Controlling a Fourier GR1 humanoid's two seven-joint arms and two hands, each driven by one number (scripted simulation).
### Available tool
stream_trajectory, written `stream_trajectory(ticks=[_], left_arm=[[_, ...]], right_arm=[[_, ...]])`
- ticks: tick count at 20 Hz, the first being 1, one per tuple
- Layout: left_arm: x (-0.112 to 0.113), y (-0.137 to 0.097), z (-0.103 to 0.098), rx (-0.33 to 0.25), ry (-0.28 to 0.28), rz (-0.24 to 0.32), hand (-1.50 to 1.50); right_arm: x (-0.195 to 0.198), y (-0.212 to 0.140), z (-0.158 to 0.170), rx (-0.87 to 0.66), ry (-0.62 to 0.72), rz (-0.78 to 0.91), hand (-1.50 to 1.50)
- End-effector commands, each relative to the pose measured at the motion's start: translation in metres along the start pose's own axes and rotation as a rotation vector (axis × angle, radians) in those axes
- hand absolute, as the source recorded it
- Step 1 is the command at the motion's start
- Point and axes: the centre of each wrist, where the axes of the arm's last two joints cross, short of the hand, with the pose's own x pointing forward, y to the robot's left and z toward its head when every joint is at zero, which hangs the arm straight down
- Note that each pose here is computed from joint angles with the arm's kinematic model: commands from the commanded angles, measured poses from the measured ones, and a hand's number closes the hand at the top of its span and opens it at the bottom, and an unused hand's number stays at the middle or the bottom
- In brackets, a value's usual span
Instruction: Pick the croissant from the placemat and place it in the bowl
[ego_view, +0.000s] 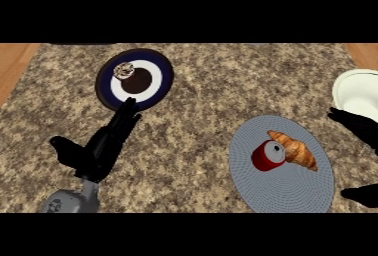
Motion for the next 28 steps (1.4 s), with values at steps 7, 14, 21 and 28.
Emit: stream_trajectory(ticks=[7, 14, 21, 28], left_arm=[[0.004, -0.007, 0.002, -0.02, 0.013, -0.001, 0.0], [0.005, 0.002, 0.0, -0.002, -0.006, 0.013, 0.0], [-0.007, 0.004, -0.001, 0.005, 0.006, 0.008, 0.0], [0.005, 0.002, 0.017, -0.002, -0.007, 0.018, 0.0]], right_arm=[[0.055, 0.006, -0.028, 0.254, 0.24, 0.085, -1.5], [0.059, 0.0, -0.054, 0.289, 0.373, 0.113, -1.5], [0.052, 0.037, -0.064, 0.398, 0.427, 0.19, -1.5], [0.066, 0.063, -0.069, 0.368, 0.403, 0.201, -1.5]])
